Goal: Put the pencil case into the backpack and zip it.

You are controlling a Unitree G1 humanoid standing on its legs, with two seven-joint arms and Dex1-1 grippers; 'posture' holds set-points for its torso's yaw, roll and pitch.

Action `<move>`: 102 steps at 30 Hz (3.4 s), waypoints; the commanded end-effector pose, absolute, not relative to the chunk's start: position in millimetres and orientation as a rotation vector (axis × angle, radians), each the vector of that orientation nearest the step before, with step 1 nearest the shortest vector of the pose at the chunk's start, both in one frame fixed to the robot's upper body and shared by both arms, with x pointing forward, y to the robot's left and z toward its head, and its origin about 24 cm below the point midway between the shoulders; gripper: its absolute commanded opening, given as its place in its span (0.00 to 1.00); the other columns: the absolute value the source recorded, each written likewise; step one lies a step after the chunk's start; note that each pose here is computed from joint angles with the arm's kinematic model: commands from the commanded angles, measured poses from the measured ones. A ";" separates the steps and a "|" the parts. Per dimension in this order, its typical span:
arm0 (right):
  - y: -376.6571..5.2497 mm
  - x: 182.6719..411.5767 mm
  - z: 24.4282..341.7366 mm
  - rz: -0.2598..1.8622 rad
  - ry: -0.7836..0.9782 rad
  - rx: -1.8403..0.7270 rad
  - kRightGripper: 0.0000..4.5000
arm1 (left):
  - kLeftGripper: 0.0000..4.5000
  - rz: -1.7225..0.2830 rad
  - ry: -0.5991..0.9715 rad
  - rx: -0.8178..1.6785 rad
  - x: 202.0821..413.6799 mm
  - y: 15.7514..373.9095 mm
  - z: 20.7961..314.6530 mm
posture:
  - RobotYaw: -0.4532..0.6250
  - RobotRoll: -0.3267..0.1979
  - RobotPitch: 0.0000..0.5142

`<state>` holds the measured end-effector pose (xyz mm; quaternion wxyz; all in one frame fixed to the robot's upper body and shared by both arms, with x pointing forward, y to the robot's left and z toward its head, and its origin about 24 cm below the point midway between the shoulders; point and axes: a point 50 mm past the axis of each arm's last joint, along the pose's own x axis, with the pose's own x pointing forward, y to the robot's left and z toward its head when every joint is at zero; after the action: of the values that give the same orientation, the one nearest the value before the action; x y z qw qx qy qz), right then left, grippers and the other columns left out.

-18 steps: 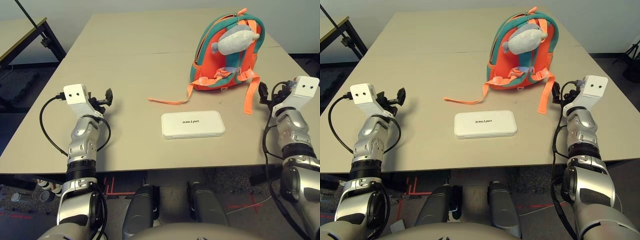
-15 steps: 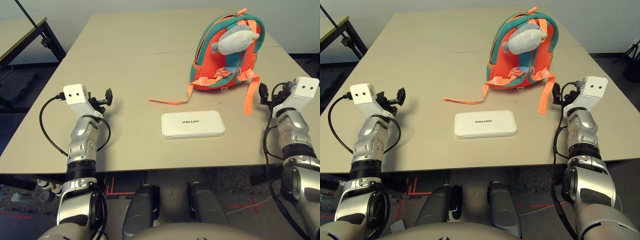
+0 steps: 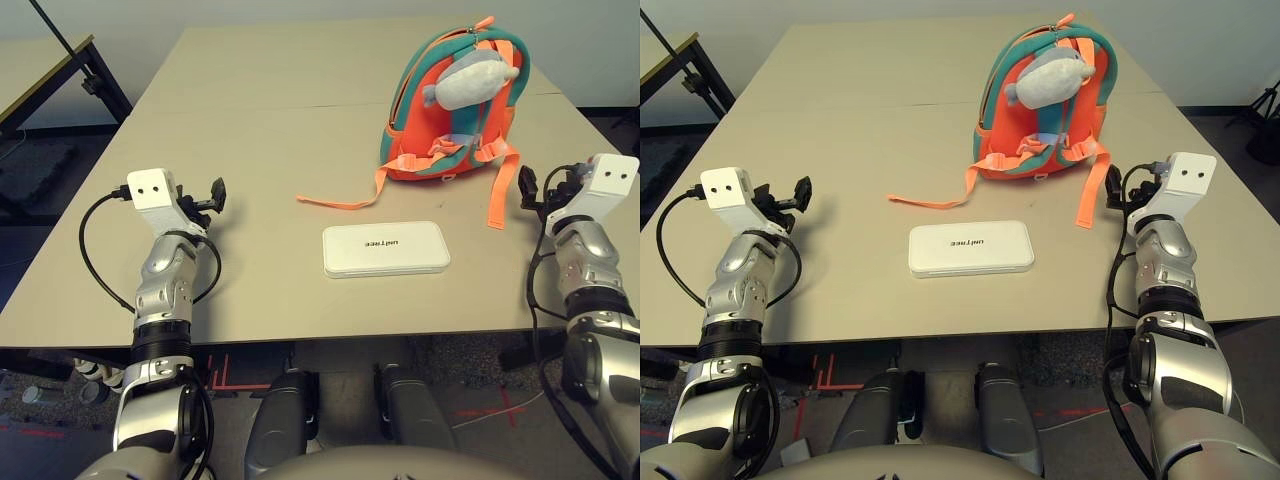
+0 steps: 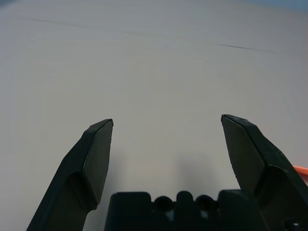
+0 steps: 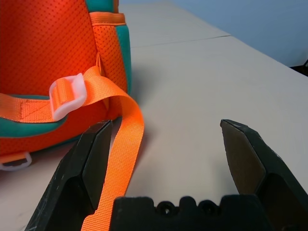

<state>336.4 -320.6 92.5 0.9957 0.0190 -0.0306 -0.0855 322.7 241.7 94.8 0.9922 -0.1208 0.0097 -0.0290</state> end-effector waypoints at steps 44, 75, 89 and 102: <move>-289.3 320.0 78.2 0.274 0.117 -0.249 0.99 | 1.00 -0.729 0.889 -0.997 288.4 161.2 74.9 | 0.26 0.62 0.23; -251.3 279.9 84.8 0.880 0.440 -0.402 0.01 | 1.00 -0.747 0.897 -0.976 288.2 148.3 70.3 | 0.25 0.62 0.23; -207.8 285.5 89.3 0.897 0.341 -0.141 0.01 | 1.00 -0.763 0.912 -0.952 283.8 144.4 66.8 | 0.26 0.62 0.23; -197.7 288.3 88.5 0.907 0.326 -0.136 0.01 | 1.00 -0.774 0.907 -0.941 284.3 140.2 66.4 | 0.26 0.62 0.23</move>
<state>287.5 -206.6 83.7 0.8882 -0.0675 0.1720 0.4207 289.7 147.2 78.9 0.7319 -0.4361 0.3803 -0.3599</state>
